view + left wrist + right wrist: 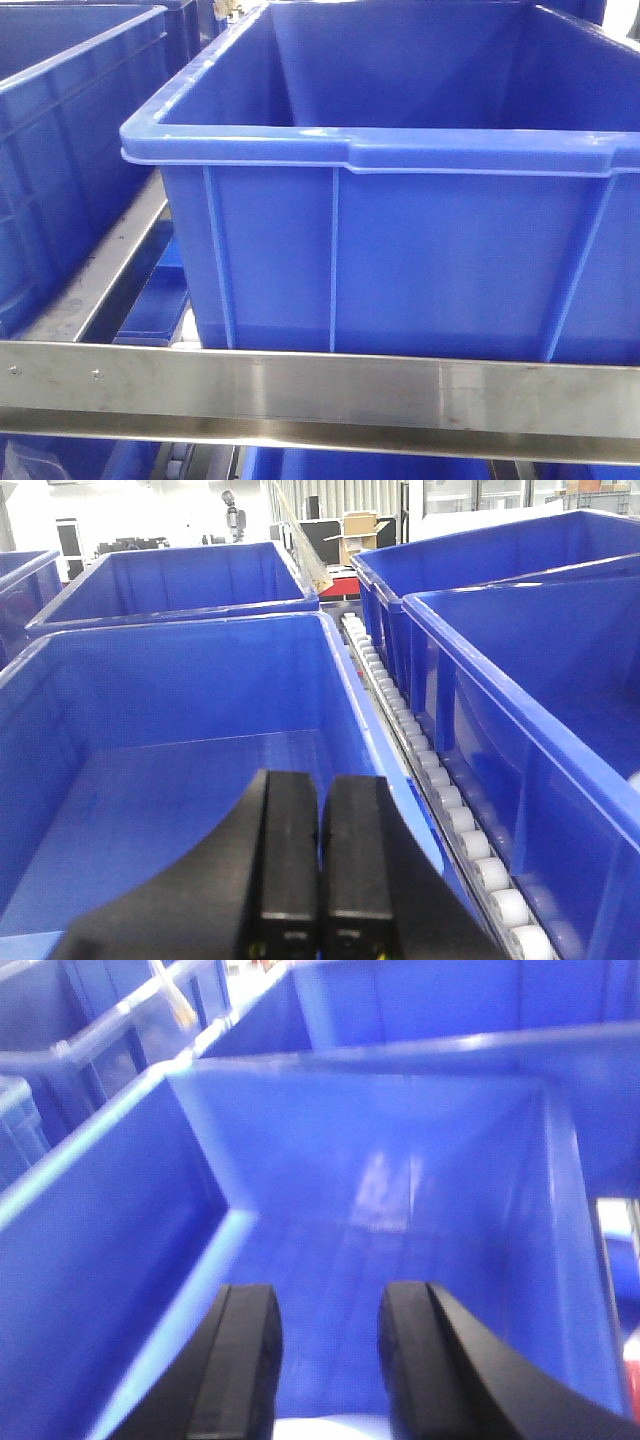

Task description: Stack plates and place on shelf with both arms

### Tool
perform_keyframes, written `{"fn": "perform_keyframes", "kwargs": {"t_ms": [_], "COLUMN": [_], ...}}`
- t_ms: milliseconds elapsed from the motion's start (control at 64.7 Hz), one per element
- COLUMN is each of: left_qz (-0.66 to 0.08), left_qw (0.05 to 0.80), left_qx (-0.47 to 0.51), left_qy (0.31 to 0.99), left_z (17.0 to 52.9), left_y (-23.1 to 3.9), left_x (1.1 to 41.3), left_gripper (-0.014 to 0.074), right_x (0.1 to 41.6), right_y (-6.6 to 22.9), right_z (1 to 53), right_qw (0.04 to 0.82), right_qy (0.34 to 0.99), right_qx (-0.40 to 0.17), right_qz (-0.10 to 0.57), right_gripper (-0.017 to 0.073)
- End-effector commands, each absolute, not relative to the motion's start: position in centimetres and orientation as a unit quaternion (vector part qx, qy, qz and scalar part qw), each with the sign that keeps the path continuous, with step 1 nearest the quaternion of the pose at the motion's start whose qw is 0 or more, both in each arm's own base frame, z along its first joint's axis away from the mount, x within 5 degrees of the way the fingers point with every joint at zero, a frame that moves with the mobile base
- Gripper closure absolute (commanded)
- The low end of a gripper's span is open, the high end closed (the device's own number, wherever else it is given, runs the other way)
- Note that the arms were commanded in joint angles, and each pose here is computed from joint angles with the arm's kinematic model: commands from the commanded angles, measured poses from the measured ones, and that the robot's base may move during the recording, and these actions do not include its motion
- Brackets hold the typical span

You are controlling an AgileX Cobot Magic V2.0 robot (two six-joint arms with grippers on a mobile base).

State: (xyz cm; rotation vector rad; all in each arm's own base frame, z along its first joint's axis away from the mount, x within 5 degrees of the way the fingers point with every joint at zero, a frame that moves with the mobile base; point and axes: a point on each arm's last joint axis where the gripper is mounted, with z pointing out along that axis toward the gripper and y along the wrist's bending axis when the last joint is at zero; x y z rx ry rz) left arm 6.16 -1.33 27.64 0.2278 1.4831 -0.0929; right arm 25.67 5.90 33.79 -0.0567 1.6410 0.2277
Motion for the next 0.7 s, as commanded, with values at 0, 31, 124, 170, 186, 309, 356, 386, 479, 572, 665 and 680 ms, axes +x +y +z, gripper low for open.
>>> {"fn": "perform_keyframes", "kwargs": {"t_ms": [0,31,124,170,186,309,356,386,479,572,665,680], "left_qz": [-0.044,-0.044,-0.044,-0.044,-0.044,-0.044,-0.044,-0.044,-0.044,-0.044,-0.044,-0.044], "left_qw": [0.764,0.764,0.764,0.764,0.764,0.764,0.764,0.764,0.764,0.764,0.764,0.764], "left_qx": [0.094,0.094,0.094,0.094,0.094,0.094,0.094,0.094,0.094,0.094,0.094,0.094], "left_qy": [0.637,0.637,0.637,0.637,0.637,0.637,0.637,0.637,0.637,0.637,0.637,0.637], "left_z": [29.3,29.3,29.3,29.3,29.3,29.3,29.3,29.3,29.3,29.3,29.3,29.3], "left_y": [-1.2,-1.2,-1.2,-1.2,-1.2,-1.2,-1.2,-1.2,-1.2,-1.2,-1.2,-1.2], "left_x": [6.0,6.0,6.0,6.0,6.0,6.0,6.0,6.0,6.0,6.0,6.0,6.0], "left_gripper": [0.0512,0.0512,0.0512,0.0512,0.0512,0.0512,0.0512,0.0512,0.0512,0.0512,0.0512,0.0512], "right_x": [24.6,24.2,22.9,22.2,21.8,18.7,17.2,16.2,13.5,11.2,8.9,8.6], "right_y": [5.2,5.0,4.3,3.7,3.6,2.7,2.5,2.3,1.9,1.7,1.5,1.4], "right_z": [36.7,36.8,36.1,35.6,35.4,34.0,33.3,32.9,31.9,31.1,30.8,30.8], "right_qw": [0.727,0.728,0.728,0.725,0.724,0.721,0.719,0.721,0.726,0.724,0.735,0.737], "right_qy": [0.679,0.679,0.681,0.685,0.686,0.690,0.692,0.690,0.684,0.685,0.672,0.669], "right_qx": [-0.015,-0.016,-0.027,-0.024,-0.023,-0.019,-0.022,-0.023,-0.025,-0.031,-0.036,-0.036], "right_qz": [0.100,0.097,0.074,0.067,0.066,0.061,0.061,0.062,0.067,0.074,0.081,0.082], "right_gripper": [0.0221,0.0253,0.0391,0.0467,0.0496,0.0506,0.0506,0.0506,0.0506,0.0506,0.0506,0.0506]}}
